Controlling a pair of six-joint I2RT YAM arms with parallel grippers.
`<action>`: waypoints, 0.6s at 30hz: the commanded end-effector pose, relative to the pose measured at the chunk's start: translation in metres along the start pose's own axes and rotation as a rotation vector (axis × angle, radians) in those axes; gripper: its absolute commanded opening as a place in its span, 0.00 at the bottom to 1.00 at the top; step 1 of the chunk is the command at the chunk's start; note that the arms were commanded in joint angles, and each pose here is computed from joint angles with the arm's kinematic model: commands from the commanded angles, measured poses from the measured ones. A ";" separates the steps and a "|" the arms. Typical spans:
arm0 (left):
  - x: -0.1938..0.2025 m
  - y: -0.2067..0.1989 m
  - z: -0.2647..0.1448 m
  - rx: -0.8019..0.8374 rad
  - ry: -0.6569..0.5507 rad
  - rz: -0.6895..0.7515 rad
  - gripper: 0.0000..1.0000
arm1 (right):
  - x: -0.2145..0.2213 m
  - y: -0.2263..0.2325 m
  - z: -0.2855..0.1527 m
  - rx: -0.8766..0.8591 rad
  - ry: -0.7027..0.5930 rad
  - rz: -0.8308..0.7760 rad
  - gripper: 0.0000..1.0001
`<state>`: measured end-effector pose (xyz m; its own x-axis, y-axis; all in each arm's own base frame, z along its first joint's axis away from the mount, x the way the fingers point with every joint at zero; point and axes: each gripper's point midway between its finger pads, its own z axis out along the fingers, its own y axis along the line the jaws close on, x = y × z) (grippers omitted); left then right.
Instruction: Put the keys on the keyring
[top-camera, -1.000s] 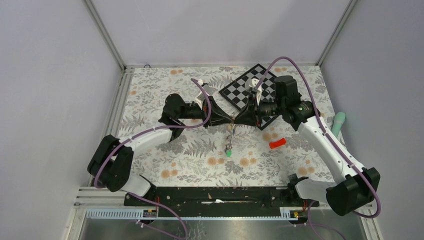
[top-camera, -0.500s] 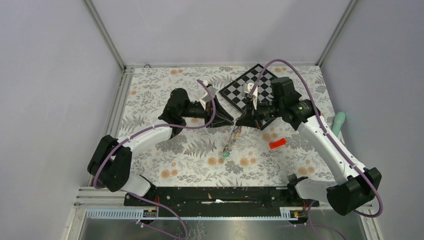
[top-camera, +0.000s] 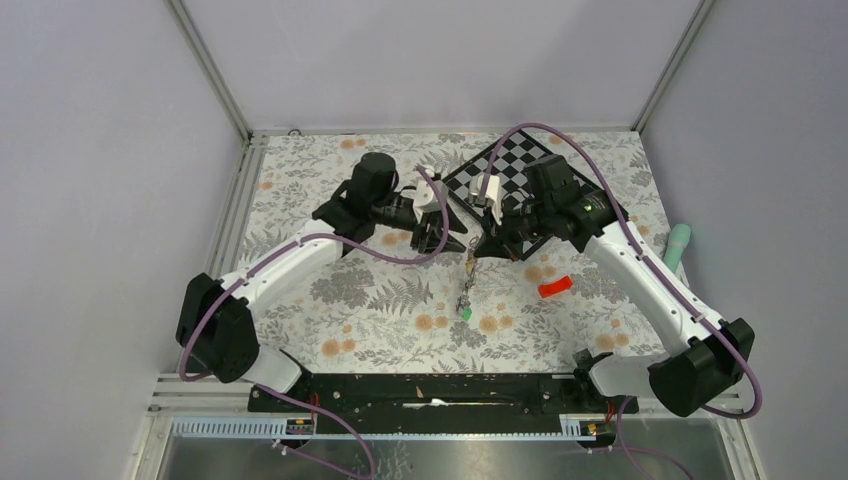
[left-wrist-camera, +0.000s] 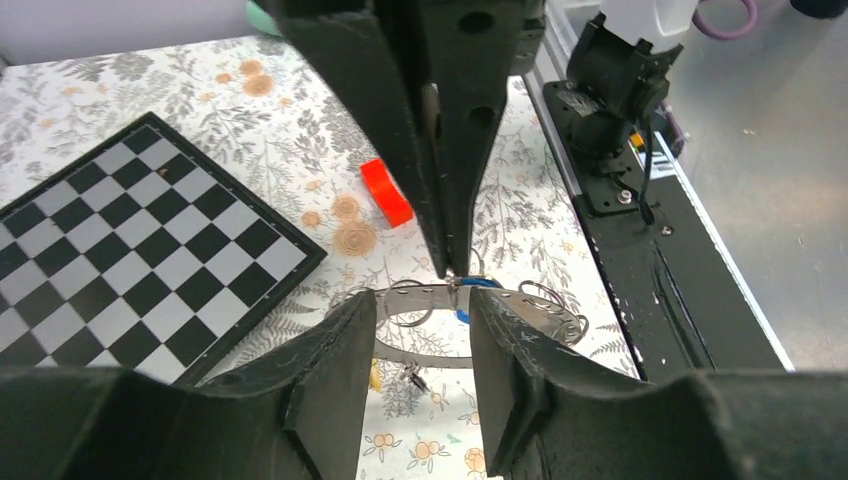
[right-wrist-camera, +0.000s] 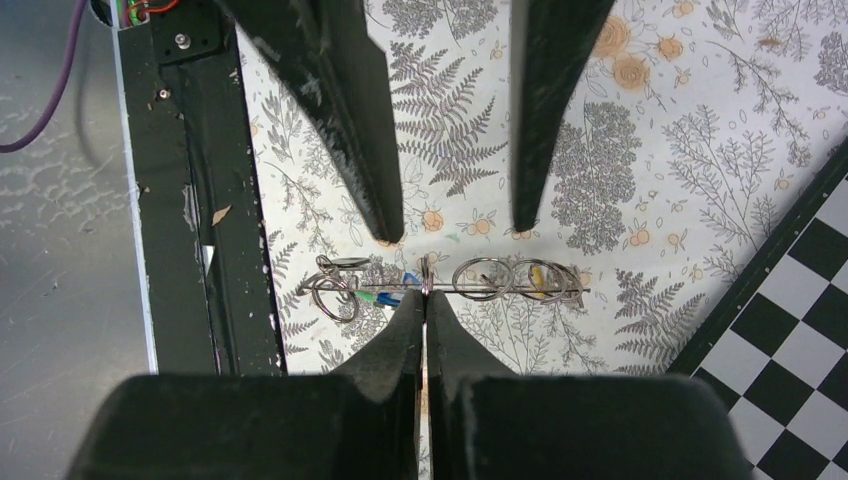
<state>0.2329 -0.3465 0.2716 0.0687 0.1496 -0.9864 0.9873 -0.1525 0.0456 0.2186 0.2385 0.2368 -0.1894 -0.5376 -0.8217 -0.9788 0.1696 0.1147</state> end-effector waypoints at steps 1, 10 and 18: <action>-0.003 -0.009 0.011 0.065 0.001 0.063 0.43 | -0.020 0.001 -0.008 0.013 -0.033 -0.055 0.00; 0.002 -0.011 0.021 0.085 0.012 0.060 0.41 | -0.020 0.004 -0.007 0.003 -0.044 -0.049 0.00; 0.001 -0.010 0.022 0.084 0.007 0.052 0.26 | -0.017 0.004 -0.006 0.003 -0.041 -0.050 0.00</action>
<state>0.2168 -0.3591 0.2411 0.0507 0.2087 -0.9767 0.9753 -0.2207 0.0035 0.2171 0.2374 0.2344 -0.1979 -0.5474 -0.8132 -0.9774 0.1737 0.1209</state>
